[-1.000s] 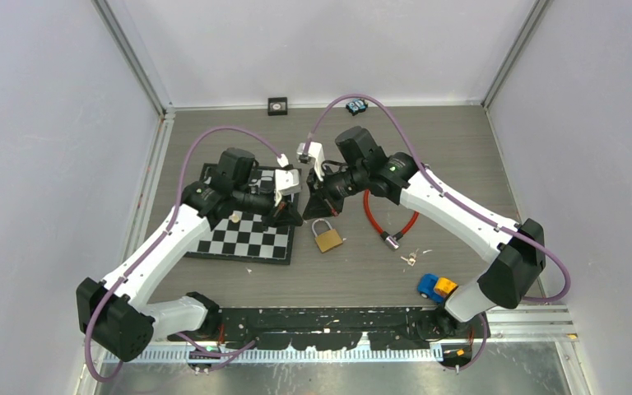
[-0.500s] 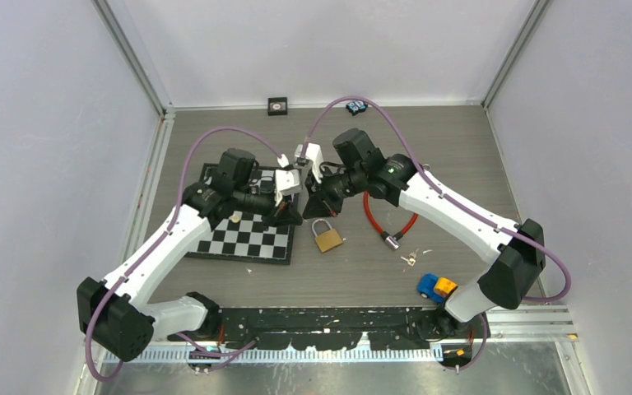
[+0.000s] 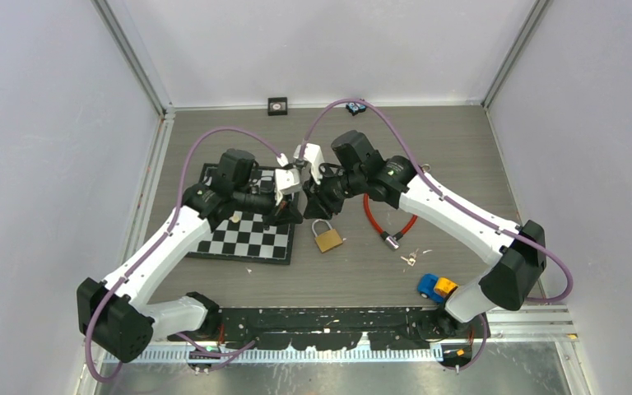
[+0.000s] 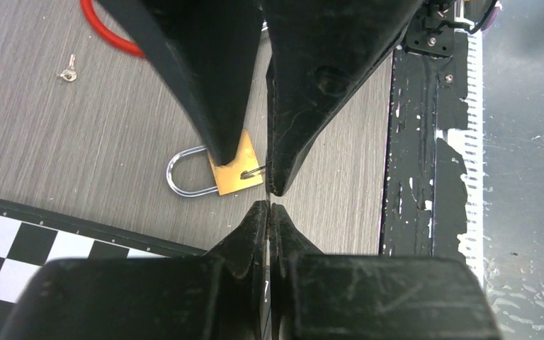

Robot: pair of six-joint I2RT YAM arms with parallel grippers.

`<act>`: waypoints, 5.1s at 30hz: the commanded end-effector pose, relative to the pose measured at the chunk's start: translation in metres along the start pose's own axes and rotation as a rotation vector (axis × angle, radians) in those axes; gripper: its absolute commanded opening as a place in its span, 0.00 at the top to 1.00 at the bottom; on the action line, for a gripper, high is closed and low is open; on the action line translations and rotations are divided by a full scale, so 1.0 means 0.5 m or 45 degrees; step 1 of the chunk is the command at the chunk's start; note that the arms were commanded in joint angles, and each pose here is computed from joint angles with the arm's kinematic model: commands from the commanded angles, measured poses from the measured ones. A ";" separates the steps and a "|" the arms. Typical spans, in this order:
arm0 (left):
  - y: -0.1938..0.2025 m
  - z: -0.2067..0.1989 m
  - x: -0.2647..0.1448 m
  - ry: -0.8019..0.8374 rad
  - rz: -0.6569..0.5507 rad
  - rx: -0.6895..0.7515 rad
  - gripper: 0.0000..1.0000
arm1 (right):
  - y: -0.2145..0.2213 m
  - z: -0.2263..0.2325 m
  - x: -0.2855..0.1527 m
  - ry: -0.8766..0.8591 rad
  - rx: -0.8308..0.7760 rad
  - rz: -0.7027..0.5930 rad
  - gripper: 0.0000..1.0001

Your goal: Unlock with the key

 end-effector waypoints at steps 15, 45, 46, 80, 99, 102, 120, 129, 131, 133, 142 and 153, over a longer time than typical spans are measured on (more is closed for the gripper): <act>-0.018 -0.034 -0.005 0.116 -0.081 0.041 1.00 | -0.043 0.023 -0.062 -0.014 -0.128 -0.051 0.52; -0.014 -0.042 0.000 0.187 -0.133 0.023 1.00 | -0.037 0.056 -0.037 -0.243 -0.112 -0.058 0.70; -0.014 -0.042 0.000 0.189 -0.135 0.023 1.00 | -0.035 0.056 -0.035 -0.242 -0.112 -0.056 0.71; -0.017 -0.043 -0.007 0.185 -0.179 0.027 1.00 | -0.015 0.046 -0.017 -0.217 -0.083 -0.043 0.99; -0.021 -0.043 -0.014 0.171 -0.194 0.035 1.00 | -0.023 0.029 -0.031 -0.084 -0.095 -0.053 0.53; -0.018 -0.045 -0.013 0.183 -0.195 0.034 1.00 | -0.033 0.036 -0.039 -0.102 -0.101 -0.063 0.51; -0.043 -0.035 -0.052 0.091 0.229 0.067 1.00 | -0.063 0.073 -0.117 -0.165 -0.202 -0.210 0.58; -0.066 -0.053 -0.063 0.070 0.283 0.104 1.00 | -0.075 0.055 -0.096 -0.177 -0.134 -0.293 0.58; -0.073 -0.058 -0.065 0.076 0.256 0.103 1.00 | -0.077 0.056 -0.090 -0.200 -0.120 -0.311 0.58; -0.079 -0.064 -0.063 0.095 0.228 0.092 1.00 | -0.076 0.058 -0.082 -0.226 -0.095 -0.322 0.58; -0.078 -0.071 -0.052 0.141 0.179 0.059 1.00 | -0.056 0.054 -0.049 -0.278 -0.034 -0.347 0.58; -0.075 -0.073 -0.050 0.144 0.170 0.050 1.00 | -0.048 0.047 -0.031 -0.286 -0.004 -0.345 0.63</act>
Point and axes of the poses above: each gripper's point midway between its finger pads, its own x axis out along the fingers, its own z axis along the line the jaws close on, y = z × x, the point moved 5 cm from there along -x, back along the fingers, and after that the axes turned 2 degrees about -x, right-handed, at the moved point
